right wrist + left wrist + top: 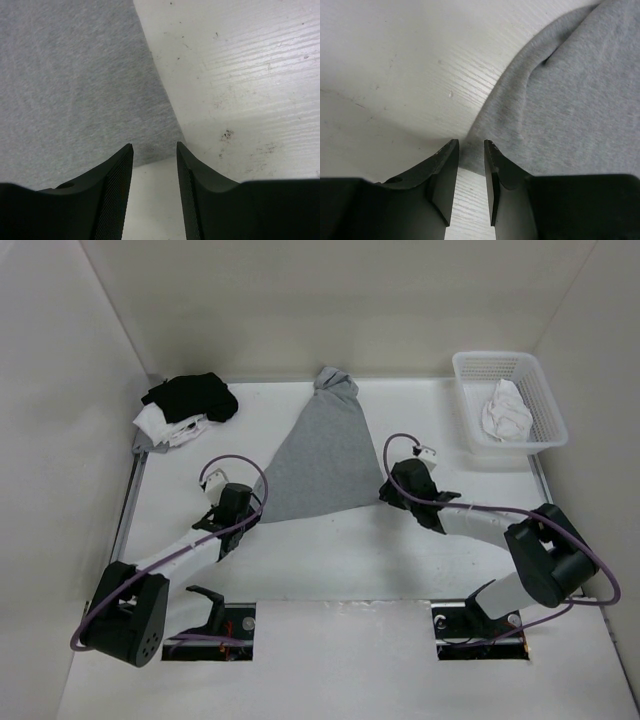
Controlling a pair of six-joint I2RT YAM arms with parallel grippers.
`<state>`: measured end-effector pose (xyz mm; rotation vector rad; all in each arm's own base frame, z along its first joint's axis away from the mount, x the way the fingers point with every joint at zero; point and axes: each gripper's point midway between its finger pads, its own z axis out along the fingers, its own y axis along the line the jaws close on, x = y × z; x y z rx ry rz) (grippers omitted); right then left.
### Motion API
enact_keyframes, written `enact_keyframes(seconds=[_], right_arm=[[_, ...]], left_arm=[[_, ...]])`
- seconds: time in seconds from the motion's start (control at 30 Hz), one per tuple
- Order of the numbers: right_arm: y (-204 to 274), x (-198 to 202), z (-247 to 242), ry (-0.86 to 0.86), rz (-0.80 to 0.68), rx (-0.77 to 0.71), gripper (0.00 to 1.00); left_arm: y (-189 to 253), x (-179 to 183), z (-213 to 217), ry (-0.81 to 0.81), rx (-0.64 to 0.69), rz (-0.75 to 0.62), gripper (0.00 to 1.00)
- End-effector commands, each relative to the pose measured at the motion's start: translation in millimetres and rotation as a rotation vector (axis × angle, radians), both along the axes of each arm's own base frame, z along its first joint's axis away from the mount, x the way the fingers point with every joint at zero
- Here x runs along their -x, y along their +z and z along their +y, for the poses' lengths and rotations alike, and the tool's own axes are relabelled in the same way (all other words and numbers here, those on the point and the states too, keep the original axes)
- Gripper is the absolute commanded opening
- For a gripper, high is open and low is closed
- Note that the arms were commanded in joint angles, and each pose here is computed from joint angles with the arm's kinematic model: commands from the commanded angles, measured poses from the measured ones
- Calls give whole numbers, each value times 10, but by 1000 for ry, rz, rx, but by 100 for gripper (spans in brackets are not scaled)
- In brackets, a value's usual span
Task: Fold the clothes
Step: Flatten the tank top out
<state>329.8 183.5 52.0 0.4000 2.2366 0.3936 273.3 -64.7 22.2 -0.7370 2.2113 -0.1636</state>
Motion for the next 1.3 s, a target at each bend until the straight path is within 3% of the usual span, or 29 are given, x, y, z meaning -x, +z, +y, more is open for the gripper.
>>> enact_keyframes(seconds=[0.0, 0.3, 0.5, 0.63, 0.93, 1.27], right_arm=[[136, -108, 6, -13, -57, -35, 46], [118, -203, -112, -42, -63, -27, 53], [-58, -261, -112, -32, 7, -10, 55], [-142, -227, -35, -1, 53, -13, 46], [-266, 44, -102, -12, 131, 35, 48], [-416, 136, -23, -9, 198, 107, 32]], left_arm=[[-78, 161, -79, -77, 14, 81, 24], [-119, 179, -29, -83, -5, 118, 7], [414, -26, -117, -84, 55, -72, 2], [606, -68, -92, -71, 60, -136, 1], [565, -64, -71, -71, 67, -138, 1], [685, -97, -46, -62, 85, -195, 1]])
